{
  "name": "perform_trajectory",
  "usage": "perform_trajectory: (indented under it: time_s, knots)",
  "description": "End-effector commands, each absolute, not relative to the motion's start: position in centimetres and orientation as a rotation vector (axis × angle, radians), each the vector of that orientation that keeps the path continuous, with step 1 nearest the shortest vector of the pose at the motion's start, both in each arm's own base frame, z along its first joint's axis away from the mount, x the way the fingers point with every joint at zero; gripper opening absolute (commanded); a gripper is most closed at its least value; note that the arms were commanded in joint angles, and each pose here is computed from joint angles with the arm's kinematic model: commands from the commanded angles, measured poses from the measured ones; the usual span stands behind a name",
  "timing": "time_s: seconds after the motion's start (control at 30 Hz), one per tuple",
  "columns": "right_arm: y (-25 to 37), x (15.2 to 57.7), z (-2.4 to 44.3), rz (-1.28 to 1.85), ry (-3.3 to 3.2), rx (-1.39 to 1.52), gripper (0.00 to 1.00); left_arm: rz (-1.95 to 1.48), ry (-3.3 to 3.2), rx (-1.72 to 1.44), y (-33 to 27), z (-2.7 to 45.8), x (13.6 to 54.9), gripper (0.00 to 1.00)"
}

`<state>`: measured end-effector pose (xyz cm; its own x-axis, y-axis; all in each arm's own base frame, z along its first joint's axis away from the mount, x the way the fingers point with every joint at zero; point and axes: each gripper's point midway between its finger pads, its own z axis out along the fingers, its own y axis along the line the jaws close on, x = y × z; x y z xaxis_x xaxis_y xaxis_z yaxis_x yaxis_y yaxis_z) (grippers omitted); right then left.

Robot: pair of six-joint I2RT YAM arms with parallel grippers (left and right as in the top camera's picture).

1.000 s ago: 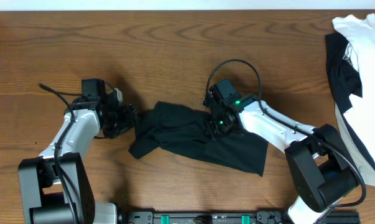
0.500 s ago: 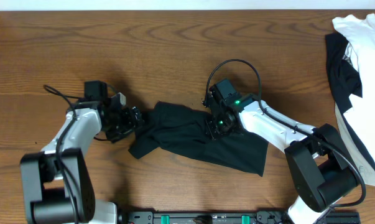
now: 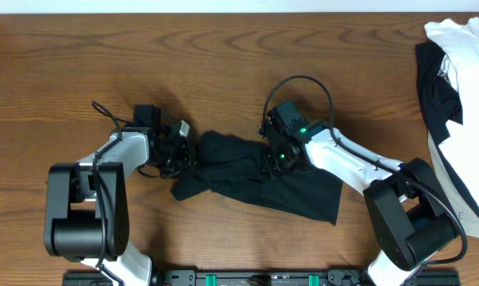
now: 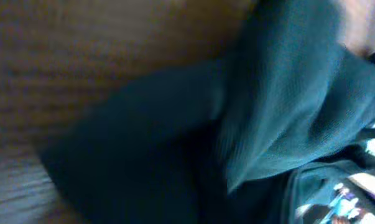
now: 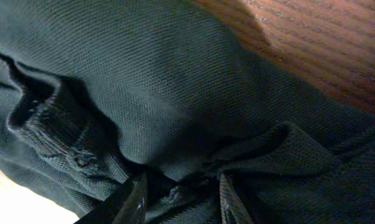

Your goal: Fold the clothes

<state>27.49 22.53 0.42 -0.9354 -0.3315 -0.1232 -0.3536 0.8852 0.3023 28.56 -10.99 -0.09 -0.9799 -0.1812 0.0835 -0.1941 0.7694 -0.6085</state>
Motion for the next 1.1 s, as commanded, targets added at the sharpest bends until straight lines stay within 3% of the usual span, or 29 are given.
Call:
perform_trajectory:
  time_s: [0.0,0.27,0.53,0.73,1.07]
  knots:
    - [19.8,24.7,-3.8,0.323,3.141,-0.531,0.38,0.956,-2.901,0.317,-10.8,-1.4,27.1,0.06]
    - [19.8,25.5,-2.0,0.336,3.100,-0.473,0.37,0.819,-3.029,0.408,-7.2,0.9,28.3,0.06]
    - [20.5,29.0,9.4,0.475,2.756,-0.424,0.50,0.678,-3.253,0.550,-2.2,5.3,30.1,0.06]
    - [15.5,29.2,16.2,0.438,2.605,-0.257,0.53,0.638,-3.352,0.711,1.5,8.2,31.3,0.06]
    - [5.9,27.4,16.4,0.288,2.699,0.112,0.55,0.654,-3.465,0.653,1.6,15.4,33.4,0.06]
